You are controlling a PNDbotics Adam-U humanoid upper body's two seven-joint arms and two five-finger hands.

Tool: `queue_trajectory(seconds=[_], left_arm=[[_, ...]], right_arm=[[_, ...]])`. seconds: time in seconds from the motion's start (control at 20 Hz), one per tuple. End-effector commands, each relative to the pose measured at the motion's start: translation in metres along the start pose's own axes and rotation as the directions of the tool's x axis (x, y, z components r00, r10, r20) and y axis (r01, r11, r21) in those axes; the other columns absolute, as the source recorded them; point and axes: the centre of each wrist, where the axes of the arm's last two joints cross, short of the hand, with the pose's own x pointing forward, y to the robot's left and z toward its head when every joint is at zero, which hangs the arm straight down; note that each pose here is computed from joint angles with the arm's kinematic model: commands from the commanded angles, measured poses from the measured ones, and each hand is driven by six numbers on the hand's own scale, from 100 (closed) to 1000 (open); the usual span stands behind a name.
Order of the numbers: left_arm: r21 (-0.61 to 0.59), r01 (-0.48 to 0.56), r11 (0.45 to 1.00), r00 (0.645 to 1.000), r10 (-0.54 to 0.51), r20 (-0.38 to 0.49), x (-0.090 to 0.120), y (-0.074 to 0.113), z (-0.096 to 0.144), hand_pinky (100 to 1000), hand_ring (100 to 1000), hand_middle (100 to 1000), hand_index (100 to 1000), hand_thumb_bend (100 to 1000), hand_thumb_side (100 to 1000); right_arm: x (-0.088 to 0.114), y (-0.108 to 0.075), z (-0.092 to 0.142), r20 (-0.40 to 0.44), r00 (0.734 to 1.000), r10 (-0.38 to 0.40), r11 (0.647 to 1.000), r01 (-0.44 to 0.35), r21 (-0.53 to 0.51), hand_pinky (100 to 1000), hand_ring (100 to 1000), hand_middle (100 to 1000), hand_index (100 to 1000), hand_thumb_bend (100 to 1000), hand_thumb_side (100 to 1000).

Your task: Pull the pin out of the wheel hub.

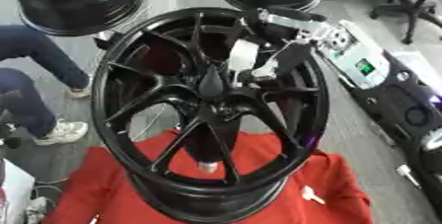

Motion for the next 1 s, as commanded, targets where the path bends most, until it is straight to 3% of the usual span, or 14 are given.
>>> queue_trajectory(seconds=[0.05,0.75,1.0], left_arm=[[-0.007,0.010,1.000,1.000,-0.010,0.024,0.0065,0.0015,-0.0027,694,958,777,687,231,860],[-0.006,0.011,1.000,1.000,-0.010,0.024,0.0067,0.0017,-0.0028,695,957,777,687,232,860],[-0.006,0.010,1.000,1.000,-0.010,0.023,0.0066,0.0016,-0.0027,695,956,777,687,232,860]], right_arm=[[0.0044,-0.0107,0.0061,0.000,0.999,0.034,0.999,-0.034,-0.019,803,735,623,723,549,295],[0.0045,-0.0107,0.0109,-0.012,1.000,0.029,1.000,-0.029,0.009,809,762,710,819,571,318],[0.0027,-0.0109,0.0117,-0.020,0.999,0.027,1.000,-0.026,0.004,808,759,702,815,577,315]])
